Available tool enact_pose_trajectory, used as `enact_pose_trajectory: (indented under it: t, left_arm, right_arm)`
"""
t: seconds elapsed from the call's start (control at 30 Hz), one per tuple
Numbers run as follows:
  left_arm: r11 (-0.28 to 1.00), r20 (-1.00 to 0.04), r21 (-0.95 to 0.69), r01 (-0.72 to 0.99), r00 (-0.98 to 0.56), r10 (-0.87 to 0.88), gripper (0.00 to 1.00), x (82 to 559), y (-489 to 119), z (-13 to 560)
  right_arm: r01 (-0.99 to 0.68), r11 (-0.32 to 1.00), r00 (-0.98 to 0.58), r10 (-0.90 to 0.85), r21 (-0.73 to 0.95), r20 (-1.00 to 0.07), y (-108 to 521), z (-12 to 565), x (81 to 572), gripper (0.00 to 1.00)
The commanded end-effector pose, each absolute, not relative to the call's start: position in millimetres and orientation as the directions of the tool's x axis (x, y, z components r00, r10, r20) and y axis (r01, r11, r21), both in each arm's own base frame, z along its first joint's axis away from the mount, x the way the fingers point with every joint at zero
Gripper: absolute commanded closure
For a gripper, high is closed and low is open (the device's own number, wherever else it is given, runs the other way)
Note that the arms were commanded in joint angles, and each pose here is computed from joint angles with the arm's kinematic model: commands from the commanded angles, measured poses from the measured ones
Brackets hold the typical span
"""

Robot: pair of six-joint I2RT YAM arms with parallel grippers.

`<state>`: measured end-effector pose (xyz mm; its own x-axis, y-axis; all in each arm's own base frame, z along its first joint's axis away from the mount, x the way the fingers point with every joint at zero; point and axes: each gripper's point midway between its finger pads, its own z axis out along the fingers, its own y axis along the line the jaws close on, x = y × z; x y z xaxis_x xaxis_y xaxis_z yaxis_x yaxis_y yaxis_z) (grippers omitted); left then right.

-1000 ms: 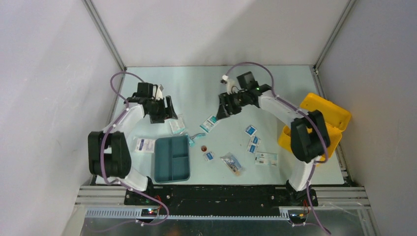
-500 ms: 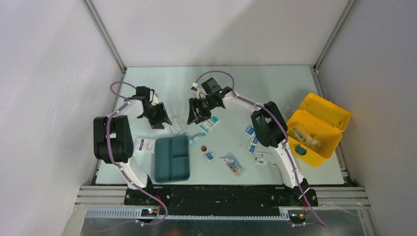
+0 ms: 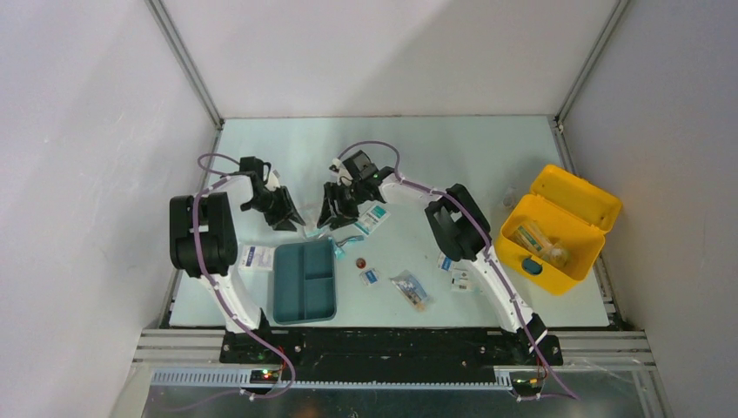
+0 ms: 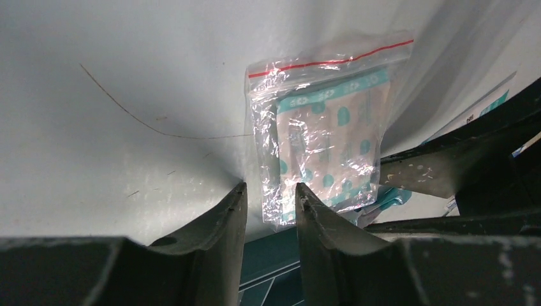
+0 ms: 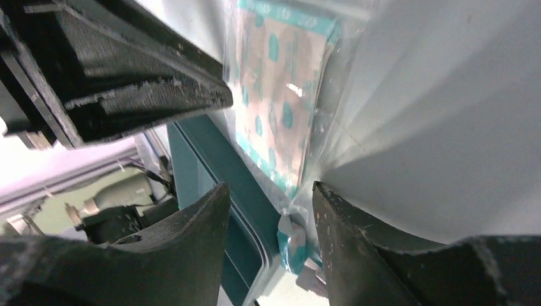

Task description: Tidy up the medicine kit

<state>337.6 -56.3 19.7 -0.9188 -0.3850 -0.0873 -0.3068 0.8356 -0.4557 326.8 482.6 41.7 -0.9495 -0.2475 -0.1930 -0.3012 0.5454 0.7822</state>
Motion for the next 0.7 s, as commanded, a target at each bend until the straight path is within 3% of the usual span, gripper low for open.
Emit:
enact_pose_trajectory:
  t: [0.0,0.07,0.23,0.33,0.5,0.67]
  left_arm:
    - [0.827,-0.091,-0.476,-0.301,-0.918,-0.387,0.61,345,-59,23]
    - [0.829,-0.091,-0.471,-0.301,-0.918,-0.385,0.62,345,-59,21]
    - [0.841,-0.106,-0.451,-0.300,-0.917,-0.384,0.62,345,-55,21]
    - [0.856,-0.143,-0.436,-0.278,-0.918,-0.371,0.54,346,-51,27]
    - [0.897,-0.295,-0.389,-0.211,-0.893,-0.338,0.36,352,-37,61]
    - [0.896,-0.448,-0.433,-0.097,-0.840,-0.307,0.29,359,-44,110]
  right_arm:
    - [-0.258,0.546,-0.964,-0.200,0.797,-0.176,497,28,337,0.47]
    - [-0.244,0.547,-0.967,-0.199,0.801,-0.158,498,22,335,0.54]
    - [-0.234,0.564,-0.970,-0.190,0.792,-0.151,487,21,335,0.83]
    - [-0.313,0.536,-0.948,-0.221,0.784,-0.228,480,38,341,0.99]
    - [-0.438,0.547,-0.897,-0.211,0.714,-0.389,439,92,356,1.00]
    - [-0.567,0.570,-0.780,-0.141,0.595,-0.609,381,172,374,1.00]
